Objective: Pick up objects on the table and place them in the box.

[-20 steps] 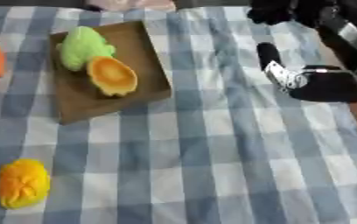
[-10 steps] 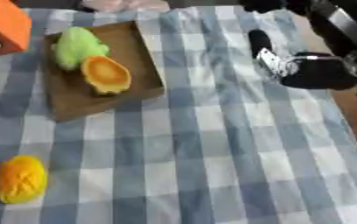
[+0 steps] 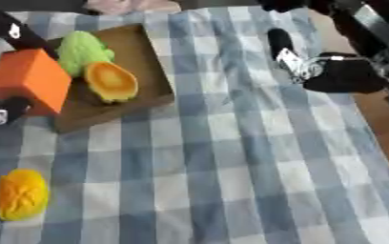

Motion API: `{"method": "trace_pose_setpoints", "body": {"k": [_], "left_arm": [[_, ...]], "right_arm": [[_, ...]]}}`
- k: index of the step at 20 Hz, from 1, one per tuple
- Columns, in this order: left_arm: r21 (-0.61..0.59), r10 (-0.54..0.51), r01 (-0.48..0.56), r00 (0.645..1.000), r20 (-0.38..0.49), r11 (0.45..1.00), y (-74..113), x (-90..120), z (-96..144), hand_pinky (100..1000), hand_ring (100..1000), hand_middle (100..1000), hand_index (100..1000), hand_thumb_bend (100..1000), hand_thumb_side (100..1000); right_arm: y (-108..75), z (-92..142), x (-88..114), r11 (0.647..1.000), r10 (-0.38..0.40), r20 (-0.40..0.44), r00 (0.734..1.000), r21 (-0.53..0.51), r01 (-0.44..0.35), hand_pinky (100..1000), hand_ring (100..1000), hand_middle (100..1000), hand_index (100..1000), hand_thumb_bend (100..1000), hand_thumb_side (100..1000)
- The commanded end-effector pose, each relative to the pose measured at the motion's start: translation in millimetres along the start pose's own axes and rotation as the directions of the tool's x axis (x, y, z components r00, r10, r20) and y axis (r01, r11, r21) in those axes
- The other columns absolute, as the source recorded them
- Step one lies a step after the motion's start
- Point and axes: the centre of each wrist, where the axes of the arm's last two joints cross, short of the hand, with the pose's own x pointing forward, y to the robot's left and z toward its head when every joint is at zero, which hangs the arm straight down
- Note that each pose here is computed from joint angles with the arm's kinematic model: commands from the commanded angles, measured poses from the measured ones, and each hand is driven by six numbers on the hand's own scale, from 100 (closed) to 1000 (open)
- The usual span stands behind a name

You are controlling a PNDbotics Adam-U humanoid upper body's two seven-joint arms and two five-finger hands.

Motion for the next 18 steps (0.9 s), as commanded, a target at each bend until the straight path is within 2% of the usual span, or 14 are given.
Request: {"method": "trace_pose_setpoints", "body": {"k": [1,10,18], "left_arm": [[0.016,-0.016,0.017,0.999,-0.041,1.0,2.4,-3,-3,877,731,617,748,100,196],[0.124,-0.072,0.09,0.988,-0.14,0.988,0.5,-29,-22,869,732,615,748,100,152],[0.095,-0.044,0.06,0.986,-0.16,0.994,-6.9,-44,-39,882,757,669,794,100,207]], "right_arm": [[-8.5,-3,6,1.0,0.011,0.027,1.0,-0.007,-0.011,812,793,758,874,100,314],[-6.1,-4,6,1.0,-0.002,0.029,1.0,-0.001,0.002,812,793,758,872,100,319],[-4.4,-4,6,1.0,-0.012,0.028,1.0,-0.004,0.012,812,792,758,870,100,326]]}}
